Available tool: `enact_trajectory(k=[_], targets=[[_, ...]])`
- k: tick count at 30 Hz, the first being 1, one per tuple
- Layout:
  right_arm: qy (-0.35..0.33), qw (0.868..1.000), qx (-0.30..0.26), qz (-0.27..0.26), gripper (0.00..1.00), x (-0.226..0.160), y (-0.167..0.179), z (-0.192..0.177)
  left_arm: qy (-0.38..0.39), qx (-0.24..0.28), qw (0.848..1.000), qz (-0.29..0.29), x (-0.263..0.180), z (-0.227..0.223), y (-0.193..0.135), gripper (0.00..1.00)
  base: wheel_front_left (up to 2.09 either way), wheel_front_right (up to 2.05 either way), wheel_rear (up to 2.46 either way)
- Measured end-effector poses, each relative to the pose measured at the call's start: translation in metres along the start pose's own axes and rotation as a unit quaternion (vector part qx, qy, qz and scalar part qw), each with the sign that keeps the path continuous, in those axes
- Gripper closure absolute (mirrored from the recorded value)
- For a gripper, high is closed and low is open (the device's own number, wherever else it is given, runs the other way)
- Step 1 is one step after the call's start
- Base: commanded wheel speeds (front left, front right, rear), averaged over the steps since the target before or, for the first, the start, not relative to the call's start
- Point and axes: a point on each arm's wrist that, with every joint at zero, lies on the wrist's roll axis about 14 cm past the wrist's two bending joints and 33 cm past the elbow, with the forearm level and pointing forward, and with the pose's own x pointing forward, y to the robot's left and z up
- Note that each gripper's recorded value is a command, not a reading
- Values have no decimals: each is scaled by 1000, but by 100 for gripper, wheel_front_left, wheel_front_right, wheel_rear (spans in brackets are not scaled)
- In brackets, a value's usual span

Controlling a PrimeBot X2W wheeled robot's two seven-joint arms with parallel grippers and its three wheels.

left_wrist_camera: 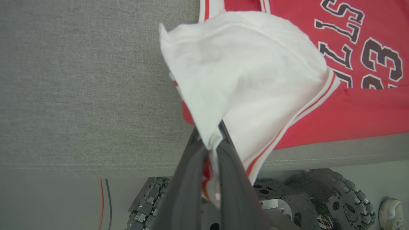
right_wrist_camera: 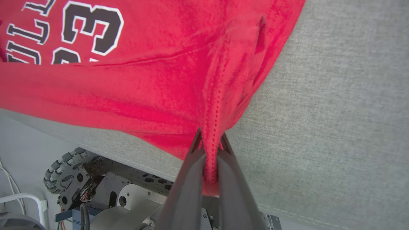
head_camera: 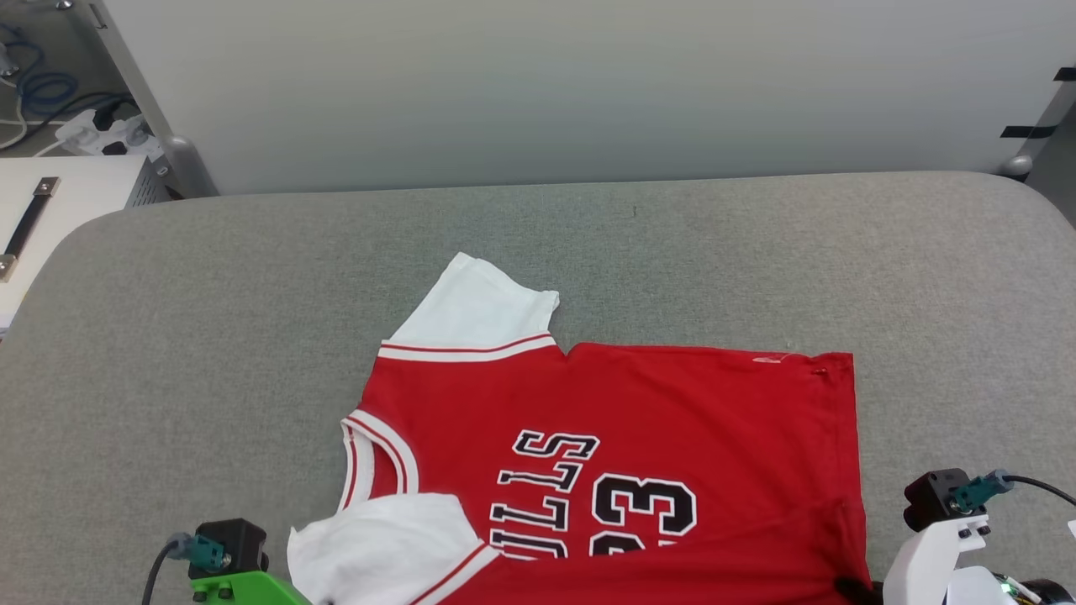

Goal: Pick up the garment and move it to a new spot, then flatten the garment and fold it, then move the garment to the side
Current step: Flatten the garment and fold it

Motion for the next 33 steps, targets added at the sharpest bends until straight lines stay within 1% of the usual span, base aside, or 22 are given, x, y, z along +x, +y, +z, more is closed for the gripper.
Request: enact_trajectory(k=[3, 8, 9, 10, 11, 12, 13, 19, 23, 26, 30, 33], targets=[[-1, 1000, 9, 0, 100, -1, 1, -4, 13, -17, 1000, 1, 0, -10, 2, 100, 0, 0, 0], [2, 1000, 22, -4, 100, 4, 0, -6, 29, -34, 999, 3, 13, -21, 4, 100, 0, 0, 0], [-1, 1000, 25, -4, 96, 5, 0, -5, 34, -38, 999, 2, 15, -22, 4, 100, 0, 0, 0], [-4, 1000, 29, -3, 72, 7, 0, -4, 37, -40, 999, 1, 18, -23, 3, 100, 0, 0, 0], [-10, 999, 31, -5, 14, 8, -1, -2, 36, -43, 998, 1, 21, -22, 3, 64, 0, 0, 0], [-18, 999, 33, -8, 0, 8, -2, 0, 35, -47, 998, -1, 24, -21, 2, 3, 0, 0, 0], [-23, 999, 35, -8, 0, 8, -2, 1, 31, -50, 998, -3, 26, -19, 1, 0, 0, 0, 0], [-88, 995, 39, -22, 0, 4, -4, 17, -1, -50, 999, -6, 30, -3, 1, 0, 0, 0, 0], [-162, 986, 29, -38, 0, -4, -6, 40, -42, -39, 998, -9, 28, 16, 0, 0, 0, 0, 0], [-235, 970, 21, -61, 0, -17, -12, 62, -89, -25, 996, -9, 23, 40, -1, 0, 0, 0, 0], [-302, 950, 14, -80, 0, -30, -13, 83, -139, -3, 990, -8, 20, 68, -6, 0, 0, 0, 0], [-354, 930, -3, -94, 0, -44, -14, 105, -185, 12, 983, -8, 18, 92, -11, 0, 0, 0, 0]])
